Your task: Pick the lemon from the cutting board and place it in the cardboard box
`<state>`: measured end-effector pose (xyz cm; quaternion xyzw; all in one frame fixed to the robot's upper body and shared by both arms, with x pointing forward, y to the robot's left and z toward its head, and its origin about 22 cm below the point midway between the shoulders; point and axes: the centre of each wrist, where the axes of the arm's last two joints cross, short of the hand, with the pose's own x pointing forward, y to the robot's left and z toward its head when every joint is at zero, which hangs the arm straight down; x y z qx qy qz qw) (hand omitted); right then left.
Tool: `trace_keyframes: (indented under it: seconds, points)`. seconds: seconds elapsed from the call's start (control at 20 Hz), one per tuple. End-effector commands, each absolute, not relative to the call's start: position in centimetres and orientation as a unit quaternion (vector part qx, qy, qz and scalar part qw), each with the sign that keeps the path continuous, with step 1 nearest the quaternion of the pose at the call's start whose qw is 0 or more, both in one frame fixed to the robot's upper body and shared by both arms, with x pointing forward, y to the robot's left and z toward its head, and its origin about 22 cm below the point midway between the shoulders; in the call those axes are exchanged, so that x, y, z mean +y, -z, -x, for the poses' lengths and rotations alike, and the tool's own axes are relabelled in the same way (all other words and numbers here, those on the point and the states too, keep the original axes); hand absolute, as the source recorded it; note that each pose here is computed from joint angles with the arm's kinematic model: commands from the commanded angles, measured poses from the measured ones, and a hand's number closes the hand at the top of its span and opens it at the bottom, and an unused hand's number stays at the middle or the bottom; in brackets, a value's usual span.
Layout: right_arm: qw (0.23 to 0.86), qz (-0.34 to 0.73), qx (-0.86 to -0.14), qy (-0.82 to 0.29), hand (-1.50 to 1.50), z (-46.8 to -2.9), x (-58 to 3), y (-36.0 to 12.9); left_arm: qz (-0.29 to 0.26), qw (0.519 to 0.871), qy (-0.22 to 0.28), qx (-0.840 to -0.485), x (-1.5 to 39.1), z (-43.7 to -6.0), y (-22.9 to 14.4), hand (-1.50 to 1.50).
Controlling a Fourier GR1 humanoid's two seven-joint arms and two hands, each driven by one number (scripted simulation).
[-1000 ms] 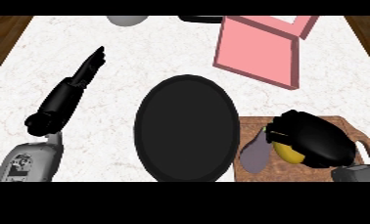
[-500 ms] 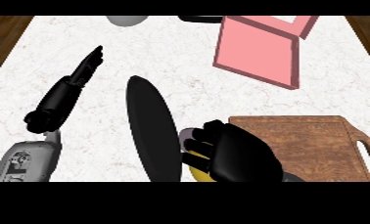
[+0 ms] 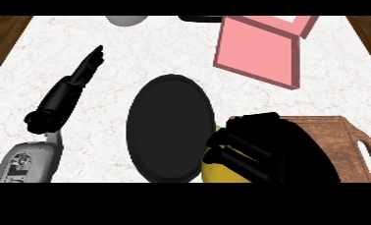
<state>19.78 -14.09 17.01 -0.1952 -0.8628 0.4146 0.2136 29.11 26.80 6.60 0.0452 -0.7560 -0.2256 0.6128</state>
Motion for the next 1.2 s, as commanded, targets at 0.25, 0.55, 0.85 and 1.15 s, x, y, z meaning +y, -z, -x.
trace_keyframes:
  seconds: [0.25,0.55,0.85,1.15]
  points:
    - [0.347,0.237,-0.865,-0.274,1.50,-25.0,-17.3,-22.0,-0.041,0.606,0.231,-0.760,25.3,-29.6,-6.5,0.00]
    - [0.366,0.285,-0.848,-0.257,1.50,-31.8,-20.5,-24.8,-0.035,0.602,0.244,-0.759,27.4,-28.7,-7.2,0.00]
    - [0.409,0.319,-0.771,-0.369,1.50,-36.4,-24.8,-24.4,-0.035,0.609,0.226,-0.759,25.9,-29.0,-6.1,0.00]
    - [0.455,0.283,-0.708,-0.460,1.50,-39.9,-26.5,-22.9,-0.040,0.603,0.229,-0.763,26.0,-28.6,-6.2,0.00]
